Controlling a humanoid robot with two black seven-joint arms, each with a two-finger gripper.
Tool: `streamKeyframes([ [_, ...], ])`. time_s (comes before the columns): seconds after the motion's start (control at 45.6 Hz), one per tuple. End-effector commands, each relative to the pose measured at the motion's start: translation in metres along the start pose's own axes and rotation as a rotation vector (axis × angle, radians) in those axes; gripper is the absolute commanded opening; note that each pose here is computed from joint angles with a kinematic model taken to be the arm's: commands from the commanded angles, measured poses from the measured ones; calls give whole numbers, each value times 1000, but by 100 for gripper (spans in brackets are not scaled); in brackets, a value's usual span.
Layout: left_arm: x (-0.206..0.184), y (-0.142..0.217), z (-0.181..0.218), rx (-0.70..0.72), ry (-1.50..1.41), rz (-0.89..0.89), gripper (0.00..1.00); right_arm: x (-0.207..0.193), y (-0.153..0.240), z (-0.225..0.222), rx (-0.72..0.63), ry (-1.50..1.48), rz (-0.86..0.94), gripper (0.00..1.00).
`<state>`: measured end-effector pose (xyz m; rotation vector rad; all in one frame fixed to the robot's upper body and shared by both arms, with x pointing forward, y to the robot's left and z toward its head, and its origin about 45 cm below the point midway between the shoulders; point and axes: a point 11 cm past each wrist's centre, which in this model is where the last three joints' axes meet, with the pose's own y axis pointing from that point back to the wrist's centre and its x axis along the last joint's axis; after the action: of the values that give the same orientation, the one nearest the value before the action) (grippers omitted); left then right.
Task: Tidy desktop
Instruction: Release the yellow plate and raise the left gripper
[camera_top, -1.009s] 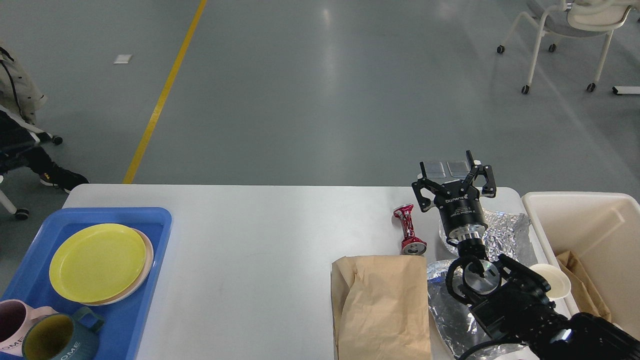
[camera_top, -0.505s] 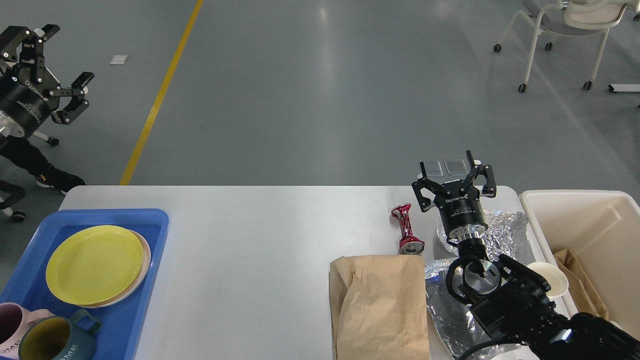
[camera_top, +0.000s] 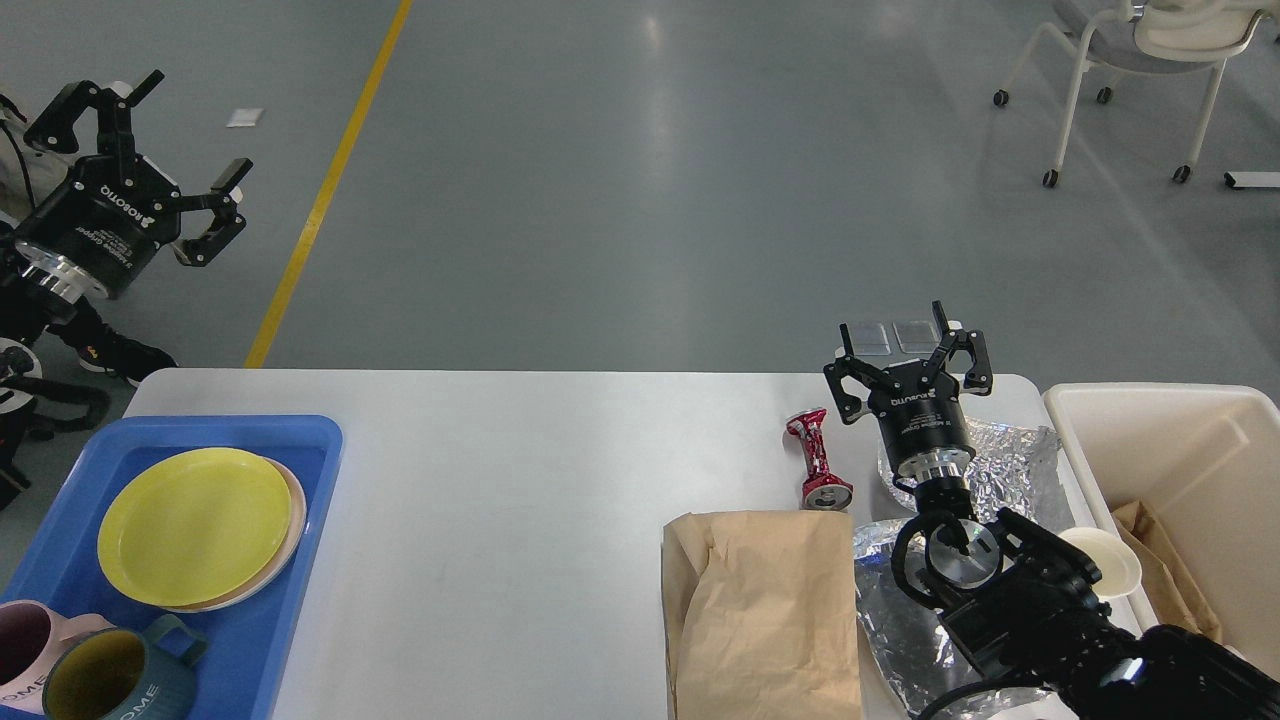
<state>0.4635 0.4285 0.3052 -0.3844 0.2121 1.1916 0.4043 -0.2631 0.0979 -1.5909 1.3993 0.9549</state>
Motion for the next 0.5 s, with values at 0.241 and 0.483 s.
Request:
streamKeyframes([
  [0.241, -11, -13, -27, 12, 37, 31, 98, 0, 0, 0, 0, 0, 0, 100],
  [0.483, -20, -18, -49, 24, 71, 33, 99, 0, 0, 0, -1, 2, 0, 100],
])
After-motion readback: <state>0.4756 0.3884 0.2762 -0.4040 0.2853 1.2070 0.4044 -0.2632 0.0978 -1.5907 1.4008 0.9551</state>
